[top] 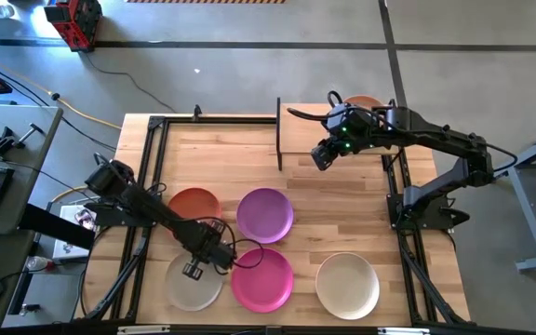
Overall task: Place and stack plates onto a shelf
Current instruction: Stack the left white plate on top of the brown plate on the shelf
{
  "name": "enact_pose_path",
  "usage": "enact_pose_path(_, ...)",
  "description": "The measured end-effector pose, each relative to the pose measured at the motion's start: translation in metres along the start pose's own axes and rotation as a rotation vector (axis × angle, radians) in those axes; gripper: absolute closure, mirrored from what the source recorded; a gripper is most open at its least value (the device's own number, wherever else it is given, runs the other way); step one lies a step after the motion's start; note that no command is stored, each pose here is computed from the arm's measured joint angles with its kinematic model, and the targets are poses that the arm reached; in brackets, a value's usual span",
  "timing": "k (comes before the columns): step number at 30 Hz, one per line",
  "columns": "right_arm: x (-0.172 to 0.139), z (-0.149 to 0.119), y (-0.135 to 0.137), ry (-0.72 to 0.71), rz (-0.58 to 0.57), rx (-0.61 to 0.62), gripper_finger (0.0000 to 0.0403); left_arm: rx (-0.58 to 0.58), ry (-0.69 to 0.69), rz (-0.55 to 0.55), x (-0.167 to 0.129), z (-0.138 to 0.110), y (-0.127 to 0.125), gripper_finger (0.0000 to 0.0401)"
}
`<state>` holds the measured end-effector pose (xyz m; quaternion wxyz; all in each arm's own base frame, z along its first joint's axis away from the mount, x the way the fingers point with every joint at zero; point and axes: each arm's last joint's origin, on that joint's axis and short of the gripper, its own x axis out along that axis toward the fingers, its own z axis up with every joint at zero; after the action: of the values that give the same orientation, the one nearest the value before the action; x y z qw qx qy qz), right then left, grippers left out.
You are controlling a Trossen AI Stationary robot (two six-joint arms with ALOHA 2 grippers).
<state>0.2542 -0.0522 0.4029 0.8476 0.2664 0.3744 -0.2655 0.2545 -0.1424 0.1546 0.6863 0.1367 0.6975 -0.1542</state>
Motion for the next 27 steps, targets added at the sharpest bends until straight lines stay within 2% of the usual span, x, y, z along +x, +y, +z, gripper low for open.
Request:
enact_pose_path(5,0.0,-0.002,0.0,0.036,0.026,0.036,0.0268,-0.037,-0.019,0.016,-0.024,-0.001,0.009,0.0398)
enact_pose_path(10,0.0,-0.005,-0.001,0.079,0.025,0.037,0.0268,-0.082,-0.079,0.101,-0.056,-0.006,0.023,0.0399)
enact_pose_path(14,0.0,-0.006,-0.001,0.089,0.024,0.03,0.0268,-0.137,-0.101,0.188,-0.083,-0.016,0.038,0.04)
enact_pose_path(20,0.0,-0.007,0.0,0.09,0.027,0.024,0.0268,-0.235,-0.139,0.382,-0.121,-0.036,0.064,0.04)
enact_pose_path(23,0.0,-0.006,0.0,0.083,0.031,0.025,0.0268,-0.342,-0.198,0.492,-0.138,-0.044,0.078,0.04)
enact_pose_path(27,0.001,-0.002,0.006,0.032,0.073,0.034,0.0268,-0.595,-0.278,0.612,-0.157,-0.051,0.103,0.04)
